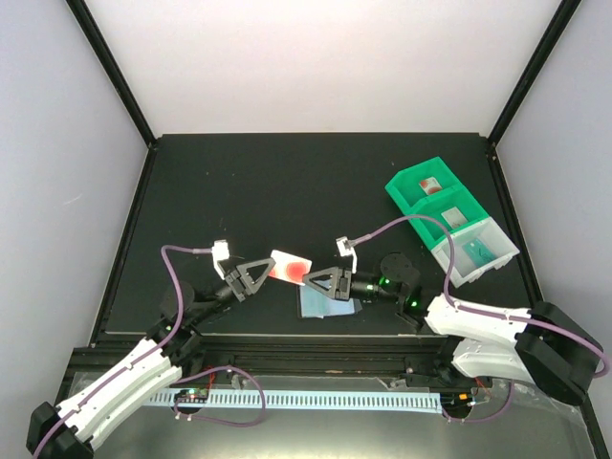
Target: Take the credit cards out of the card holder
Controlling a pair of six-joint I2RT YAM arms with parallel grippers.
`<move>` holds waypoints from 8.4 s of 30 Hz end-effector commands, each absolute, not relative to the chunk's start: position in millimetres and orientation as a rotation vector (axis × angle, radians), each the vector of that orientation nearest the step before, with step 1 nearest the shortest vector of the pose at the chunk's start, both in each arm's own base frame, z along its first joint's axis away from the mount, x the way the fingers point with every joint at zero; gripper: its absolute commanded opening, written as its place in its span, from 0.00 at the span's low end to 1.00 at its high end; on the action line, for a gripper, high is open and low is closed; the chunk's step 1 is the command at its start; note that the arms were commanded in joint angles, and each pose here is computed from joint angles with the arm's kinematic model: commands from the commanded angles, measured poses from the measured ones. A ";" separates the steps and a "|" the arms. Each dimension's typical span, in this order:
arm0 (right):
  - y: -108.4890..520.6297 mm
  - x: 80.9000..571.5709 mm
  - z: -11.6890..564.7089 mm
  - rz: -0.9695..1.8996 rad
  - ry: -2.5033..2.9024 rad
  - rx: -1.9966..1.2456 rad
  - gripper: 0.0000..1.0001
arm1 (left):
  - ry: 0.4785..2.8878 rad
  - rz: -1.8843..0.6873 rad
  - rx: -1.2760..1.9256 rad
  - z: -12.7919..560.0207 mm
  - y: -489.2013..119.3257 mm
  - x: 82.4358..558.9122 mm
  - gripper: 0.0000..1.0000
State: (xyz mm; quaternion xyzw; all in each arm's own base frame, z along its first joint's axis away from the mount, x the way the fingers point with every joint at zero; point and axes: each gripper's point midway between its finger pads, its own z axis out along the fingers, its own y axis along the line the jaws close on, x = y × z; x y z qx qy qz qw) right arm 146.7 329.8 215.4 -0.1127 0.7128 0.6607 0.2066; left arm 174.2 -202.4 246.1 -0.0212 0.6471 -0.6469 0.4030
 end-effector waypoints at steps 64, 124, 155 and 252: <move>73.1 392.5 191.1 0.831 2.210 0.592 0.01 | 2.131 -1.023 0.245 178.9 -189.4 176.1 0.99; -51.6 504.3 108.9 0.815 2.252 1.148 0.01 | 2.197 -0.714 0.219 154.9 -179.5 220.5 0.99; -49.1 514.1 115.5 0.774 2.171 1.211 0.31 | 2.235 -0.678 0.203 148.4 -178.1 224.9 0.99; 274.4 217.9 48.2 0.617 2.711 -0.398 0.57 | 2.617 -1.220 -0.007 56.5 -222.0 183.0 0.68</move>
